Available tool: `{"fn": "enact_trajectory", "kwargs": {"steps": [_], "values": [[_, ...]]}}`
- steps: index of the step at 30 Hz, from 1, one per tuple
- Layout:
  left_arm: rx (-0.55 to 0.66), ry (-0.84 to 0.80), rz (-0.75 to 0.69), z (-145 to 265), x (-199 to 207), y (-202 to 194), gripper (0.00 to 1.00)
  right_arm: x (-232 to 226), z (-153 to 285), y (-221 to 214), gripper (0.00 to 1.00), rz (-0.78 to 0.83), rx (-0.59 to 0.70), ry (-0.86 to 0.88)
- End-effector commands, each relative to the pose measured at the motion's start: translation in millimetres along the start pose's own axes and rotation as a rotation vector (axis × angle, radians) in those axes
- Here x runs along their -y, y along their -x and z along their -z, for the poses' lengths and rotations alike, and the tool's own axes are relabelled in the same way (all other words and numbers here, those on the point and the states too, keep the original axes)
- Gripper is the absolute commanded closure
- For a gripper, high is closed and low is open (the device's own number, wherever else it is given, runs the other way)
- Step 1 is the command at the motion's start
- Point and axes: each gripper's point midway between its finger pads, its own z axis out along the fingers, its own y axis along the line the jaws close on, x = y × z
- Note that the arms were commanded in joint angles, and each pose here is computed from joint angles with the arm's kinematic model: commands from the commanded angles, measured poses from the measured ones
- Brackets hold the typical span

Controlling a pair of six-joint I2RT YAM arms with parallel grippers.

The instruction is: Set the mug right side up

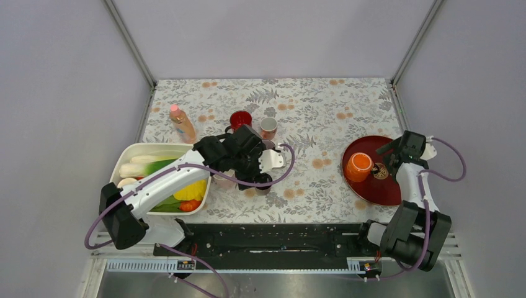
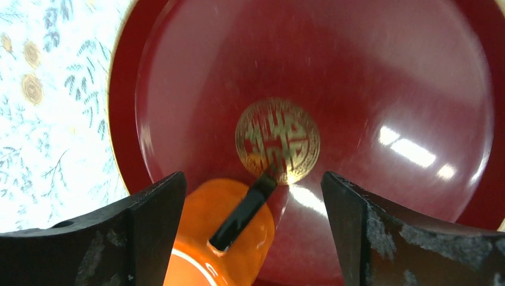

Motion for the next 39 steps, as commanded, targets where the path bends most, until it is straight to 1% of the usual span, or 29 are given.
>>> {"fn": "enact_trajectory", "kwargs": {"steps": [1, 3, 5, 7, 9, 13, 15, 16, 18, 19, 22, 27, 29, 30, 32, 35, 37, 39], "values": [[0.088, 0.005, -0.027, 7.5, -0.7, 12.3, 0.24, -12.4, 7.1, -23.2, 0.07, -0.254, -0.056, 0.069], [0.093, 0.005, -0.026, 6.4, -0.5, 12.3, 0.24, -9.5, 6.0, -28.1, 0.08, -0.352, -0.053, 0.062], [0.101, 0.001, -0.026, 6.0, 0.8, 11.9, 0.24, -5.4, 4.4, -30.9, 0.08, -0.404, -0.042, 0.051], [0.106, 0.001, -0.030, 6.7, 2.0, 10.5, 0.24, -4.4, 1.3, -32.2, 0.08, -0.429, -0.035, 0.052], [0.108, 0.005, -0.038, 7.1, 2.5, 8.4, 0.24, -3.8, -6.0, -38.1, 0.10, -0.440, -0.053, 0.045], [0.113, 0.019, -0.045, 10.3, 0.2, 7.8, 0.24, -11.8, -22.0, -54.4, 0.17, -0.441, -0.144, 0.057], [0.117, 0.022, -0.044, 11.4, -1.0, 8.6, 0.24, -12.7, -26.4, -54.7, 0.23, -0.436, -0.148, 0.055], [0.117, 0.022, -0.045, 11.7, -0.8, 9.1, 0.24, -16.4, -25.5, -56.2, 0.26, -0.431, -0.164, 0.072], [0.118, 0.021, -0.043, 11.4, -1.0, 9.6, 0.24, -15.9, -25.6, -54.4, 0.35, -0.421, -0.152, 0.075], [0.120, 0.020, -0.043, 11.6, -1.6, 10.5, 0.24, -15.3, -25.0, -53.0, 0.41, -0.417, -0.144, 0.075], [0.120, 0.017, -0.038, 10.7, -3.0, 11.7, 0.24, -16.4, -23.4, -50.5, 0.55, -0.397, -0.134, 0.087], [0.121, 0.011, -0.030, 9.3, -4.7, 14.4, 0.25, -23.8, -23.5, -46.8, 0.83, -0.346, -0.137, 0.124], [0.118, 0.008, -0.028, 9.3, -4.8, 14.4, 0.24, -31.3, -21.1, -43.6, 0.93, -0.312, -0.144, 0.158], [0.117, 0.010, -0.026, 10.0, -5.1, 14.5, 0.25, -36.2, -19.1, -41.5, 1.00, -0.294, -0.145, 0.185], [0.116, 0.009, -0.026, 11.1, -5.2, 14.5, 0.25, -49.4, -11.7, -35.9, 1.00, -0.255, -0.142, 0.261], [0.123, 0.003, -0.013, 13.1, -7.2, 16.6, 0.24, -76.0, 10.8, -27.6, 1.00, -0.163, -0.132, 0.435], [0.135, -0.007, 0.009, 15.6, -9.8, 20.2, 0.23, -90.2, 30.9, -21.2, 1.00, -0.091, -0.102, 0.542], [0.151, -0.018, 0.035, 18.4, -12.8, 26.4, 0.22, -98.9, 48.0, -18.4, 1.00, -0.021, -0.070, 0.613]]}}
